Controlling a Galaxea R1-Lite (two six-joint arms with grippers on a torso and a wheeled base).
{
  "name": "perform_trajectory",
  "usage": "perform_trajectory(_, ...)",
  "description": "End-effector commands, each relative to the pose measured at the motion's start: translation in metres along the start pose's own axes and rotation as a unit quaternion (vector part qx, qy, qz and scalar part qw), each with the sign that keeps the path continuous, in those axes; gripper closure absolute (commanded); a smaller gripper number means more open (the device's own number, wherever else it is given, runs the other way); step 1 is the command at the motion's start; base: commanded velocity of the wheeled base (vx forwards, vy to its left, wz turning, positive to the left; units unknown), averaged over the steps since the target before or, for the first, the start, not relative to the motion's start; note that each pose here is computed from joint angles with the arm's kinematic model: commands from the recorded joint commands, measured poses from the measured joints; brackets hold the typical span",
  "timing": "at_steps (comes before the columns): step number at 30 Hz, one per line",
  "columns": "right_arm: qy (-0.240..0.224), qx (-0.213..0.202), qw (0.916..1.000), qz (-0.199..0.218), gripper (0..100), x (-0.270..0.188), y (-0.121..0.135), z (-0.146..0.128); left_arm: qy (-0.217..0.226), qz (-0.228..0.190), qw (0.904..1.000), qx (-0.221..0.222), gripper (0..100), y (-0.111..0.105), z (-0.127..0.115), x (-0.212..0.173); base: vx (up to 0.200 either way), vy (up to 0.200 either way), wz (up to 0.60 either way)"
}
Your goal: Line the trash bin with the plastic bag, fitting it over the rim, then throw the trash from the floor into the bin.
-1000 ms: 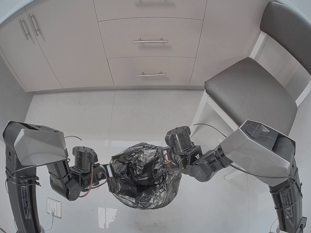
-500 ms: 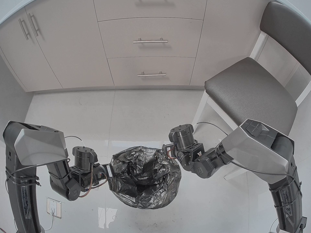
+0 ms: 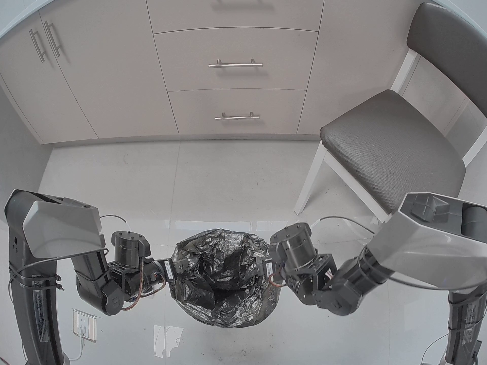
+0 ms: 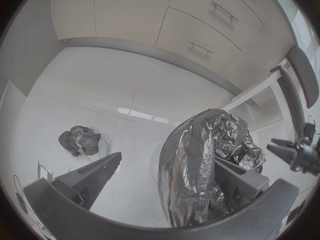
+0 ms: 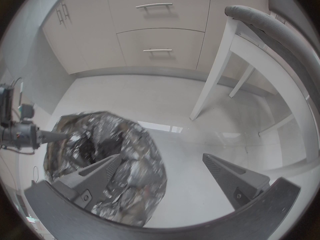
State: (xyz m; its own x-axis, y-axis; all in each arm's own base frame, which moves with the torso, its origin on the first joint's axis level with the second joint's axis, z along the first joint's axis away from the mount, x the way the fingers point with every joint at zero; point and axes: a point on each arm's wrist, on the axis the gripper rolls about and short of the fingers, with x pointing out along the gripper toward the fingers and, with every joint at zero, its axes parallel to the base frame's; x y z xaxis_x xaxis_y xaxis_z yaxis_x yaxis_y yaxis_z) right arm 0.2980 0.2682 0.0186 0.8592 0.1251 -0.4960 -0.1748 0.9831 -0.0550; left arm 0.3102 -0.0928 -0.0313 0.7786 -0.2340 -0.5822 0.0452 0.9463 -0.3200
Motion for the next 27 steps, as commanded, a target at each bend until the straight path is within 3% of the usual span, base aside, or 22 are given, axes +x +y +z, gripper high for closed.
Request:
perform_trajectory(1, 0.014, -0.013, 0.9993, 0.031, 0, -0.025, 0.016, -0.029, 0.013, 0.006, 0.9999, 0.005, 0, 0.003, -0.007, 0.002, 0.0, 0.0, 0.0)
perform_trajectory(13, 0.04, -0.065, 0.9953, 0.059, 0, -0.029, 0.05, -0.072, 0.005, 0.001, 1.0, 0.004, 0, 0.004, -0.012, 0.004, 0.0, 0.0, 0.0)
perform_trajectory(27, 0.053, -0.095, 0.9922, 0.062, 0, -0.031, 0.057, -0.091, 0.004, 0.001, 1.0, 0.003, 0, 0.005, -0.012, 0.006, 0.0, 0.0, 0.0)
